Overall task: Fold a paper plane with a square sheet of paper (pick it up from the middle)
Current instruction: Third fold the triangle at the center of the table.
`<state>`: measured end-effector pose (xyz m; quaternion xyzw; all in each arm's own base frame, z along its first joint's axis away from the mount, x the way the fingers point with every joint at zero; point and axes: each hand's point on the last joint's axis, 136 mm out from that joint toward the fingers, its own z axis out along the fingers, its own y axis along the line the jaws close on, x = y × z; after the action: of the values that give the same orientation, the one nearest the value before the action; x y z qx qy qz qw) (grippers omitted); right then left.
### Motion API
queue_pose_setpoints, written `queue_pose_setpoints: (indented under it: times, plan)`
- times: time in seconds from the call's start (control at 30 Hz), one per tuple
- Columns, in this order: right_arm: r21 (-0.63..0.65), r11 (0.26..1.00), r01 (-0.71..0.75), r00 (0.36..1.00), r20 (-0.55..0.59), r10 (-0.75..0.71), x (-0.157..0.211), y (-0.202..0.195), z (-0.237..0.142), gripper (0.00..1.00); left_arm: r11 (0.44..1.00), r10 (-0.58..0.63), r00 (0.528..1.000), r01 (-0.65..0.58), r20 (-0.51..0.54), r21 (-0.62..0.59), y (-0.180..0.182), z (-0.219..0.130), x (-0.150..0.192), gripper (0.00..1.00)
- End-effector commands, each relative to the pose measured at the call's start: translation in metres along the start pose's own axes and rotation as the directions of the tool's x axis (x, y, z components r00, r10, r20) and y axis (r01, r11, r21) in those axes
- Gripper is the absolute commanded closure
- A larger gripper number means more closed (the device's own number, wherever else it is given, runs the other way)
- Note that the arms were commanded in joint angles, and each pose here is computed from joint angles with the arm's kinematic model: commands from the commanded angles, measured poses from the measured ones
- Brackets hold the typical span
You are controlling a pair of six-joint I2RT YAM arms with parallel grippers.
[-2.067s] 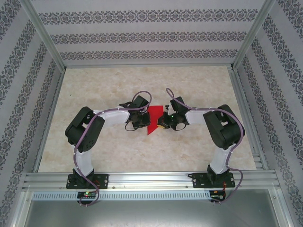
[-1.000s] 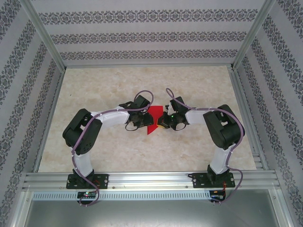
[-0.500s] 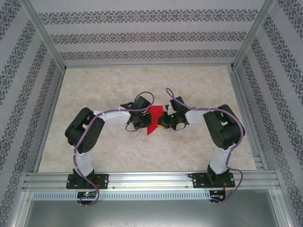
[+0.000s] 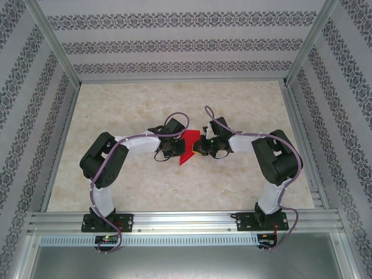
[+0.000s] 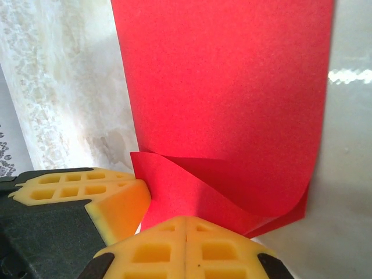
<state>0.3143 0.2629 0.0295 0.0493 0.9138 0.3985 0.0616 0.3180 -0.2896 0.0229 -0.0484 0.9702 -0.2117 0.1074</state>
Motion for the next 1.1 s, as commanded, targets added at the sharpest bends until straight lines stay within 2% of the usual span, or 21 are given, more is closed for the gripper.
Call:
queue_pose_setpoints:
  times: [0.0,0.6,0.93,1.07]
  plan:
    - [-0.039,0.998,0.055,0.998,0.02,-0.054,-0.008,0.014,-0.004,0.98,1.0,0.009,1.0,-0.009,-0.006,-0.023,0.003,0.004,0.003,1.0]
    - [0.059,0.998,0.006,1.0,-0.009,-0.005,-0.006,-0.015,0.009,0.99,0.999,-0.003,0.999,0.001,-0.038,-0.047,0.01,0.013,0.01,1.0]
    - [0.087,0.996,0.033,0.999,0.019,-0.035,-0.012,-0.005,-0.006,0.99,0.999,-0.004,0.999,0.001,-0.048,-0.055,0.012,0.015,0.012,1.0]
    - [0.124,0.992,0.02,1.0,0.005,-0.021,-0.007,-0.018,-0.002,0.99,0.998,-0.004,0.999,0.001,-0.048,-0.058,0.013,0.015,0.012,1.0]
